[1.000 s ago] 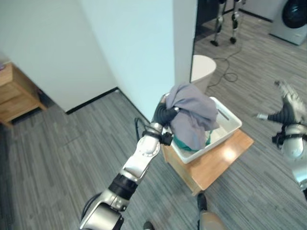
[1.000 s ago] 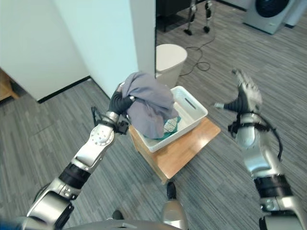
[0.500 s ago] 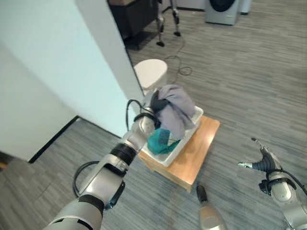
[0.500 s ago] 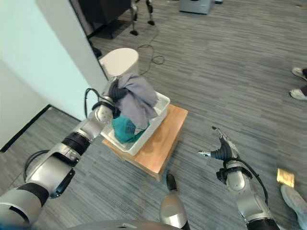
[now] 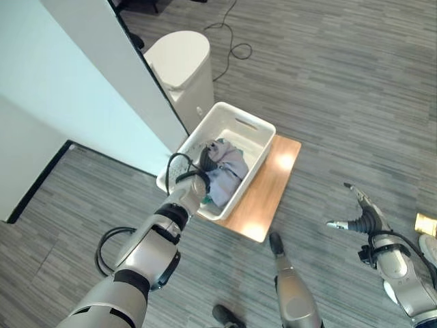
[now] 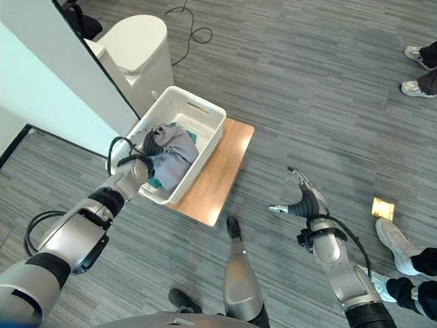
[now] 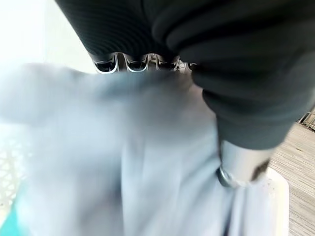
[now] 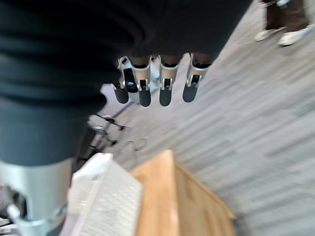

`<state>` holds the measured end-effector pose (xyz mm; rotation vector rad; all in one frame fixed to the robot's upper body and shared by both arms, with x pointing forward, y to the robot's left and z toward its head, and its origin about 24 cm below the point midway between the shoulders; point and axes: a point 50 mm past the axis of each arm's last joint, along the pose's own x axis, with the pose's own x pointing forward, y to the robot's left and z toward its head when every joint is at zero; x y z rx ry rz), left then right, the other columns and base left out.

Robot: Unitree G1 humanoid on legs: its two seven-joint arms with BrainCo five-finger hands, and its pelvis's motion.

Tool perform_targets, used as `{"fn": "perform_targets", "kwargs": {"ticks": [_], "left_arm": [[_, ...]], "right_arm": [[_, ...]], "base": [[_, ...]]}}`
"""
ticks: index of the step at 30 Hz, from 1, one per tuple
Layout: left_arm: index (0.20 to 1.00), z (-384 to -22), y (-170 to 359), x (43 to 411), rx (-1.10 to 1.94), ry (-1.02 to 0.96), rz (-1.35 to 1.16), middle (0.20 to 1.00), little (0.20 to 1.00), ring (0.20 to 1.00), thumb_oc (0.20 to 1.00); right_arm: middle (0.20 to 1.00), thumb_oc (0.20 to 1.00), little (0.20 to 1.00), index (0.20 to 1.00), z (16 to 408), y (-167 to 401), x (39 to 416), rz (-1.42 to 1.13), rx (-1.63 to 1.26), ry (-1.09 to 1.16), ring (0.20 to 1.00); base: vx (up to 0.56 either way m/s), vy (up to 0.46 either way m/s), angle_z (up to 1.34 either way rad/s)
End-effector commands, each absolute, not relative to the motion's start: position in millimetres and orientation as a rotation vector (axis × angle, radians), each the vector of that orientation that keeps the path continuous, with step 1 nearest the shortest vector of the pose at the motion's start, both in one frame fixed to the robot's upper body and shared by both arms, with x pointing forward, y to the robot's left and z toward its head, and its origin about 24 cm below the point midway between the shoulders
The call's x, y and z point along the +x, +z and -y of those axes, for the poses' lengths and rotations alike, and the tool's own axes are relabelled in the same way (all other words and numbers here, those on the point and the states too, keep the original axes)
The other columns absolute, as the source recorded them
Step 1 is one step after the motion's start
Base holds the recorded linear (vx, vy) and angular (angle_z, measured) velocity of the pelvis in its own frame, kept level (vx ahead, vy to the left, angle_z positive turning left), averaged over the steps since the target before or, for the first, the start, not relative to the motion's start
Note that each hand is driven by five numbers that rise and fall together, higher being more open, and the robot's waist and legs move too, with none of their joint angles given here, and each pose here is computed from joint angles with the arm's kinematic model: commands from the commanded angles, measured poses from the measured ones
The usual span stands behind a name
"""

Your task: Pick up bed clothes into laundry basket.

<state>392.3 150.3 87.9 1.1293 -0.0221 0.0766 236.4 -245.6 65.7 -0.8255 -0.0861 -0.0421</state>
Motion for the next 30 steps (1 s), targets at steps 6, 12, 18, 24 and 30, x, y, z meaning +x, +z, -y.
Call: {"fn": "perform_targets", "kwargs": {"ticks": [6, 12, 18, 24, 30], "left_arm": [[1.000, -114.6, 166.1, 380.9, 0.168, 0.109, 0.353, 1.000, 1.000, 1.000, 1.000], [1.000, -170.1, 129.7, 290.6, -0.350, 0.041, 0.422, 1.000, 1.000, 1.000, 1.000], [1.000, -239.0, 64.6, 231.1, -0.561, 0.339, 0.261, 1.000, 1.000, 1.000, 1.000], [1.000, -246.0, 45.5, 223.2, -0.700, 0.438, 0.233, 1.000, 1.000, 1.000, 1.000], [1.000, -235.5, 41.2, 226.5, -0.682, 0.365, 0.180, 1.000, 1.000, 1.000, 1.000]], "right_arm": [[1.000, 1.000, 1.000, 1.000, 261.5, 127.6, 239.1, 0.355, -0.765, -0.248, 1.000], [1.000, 1.000, 1.000, 1.000, 259.9, 169.1, 233.8, 0.534, -0.822, -0.345, 1.000], [1.000, 1.000, 1.000, 1.000, 241.9, 181.5, 242.2, 0.595, -0.822, -0.284, 1.000], [1.000, 1.000, 1.000, 1.000, 225.4, 201.4, 253.5, 0.678, -0.812, -0.270, 1.000], [1.000, 1.000, 1.000, 1.000, 232.2, 193.1, 251.6, 0.617, -0.807, -0.299, 1.000]], "base": [[0.04, -0.100, 0.26], [0.04, -0.143, 0.27], [0.00, -0.088, 0.27], [-0.30, -0.132, 0.29], [-0.21, -0.069, 1.08]]}}
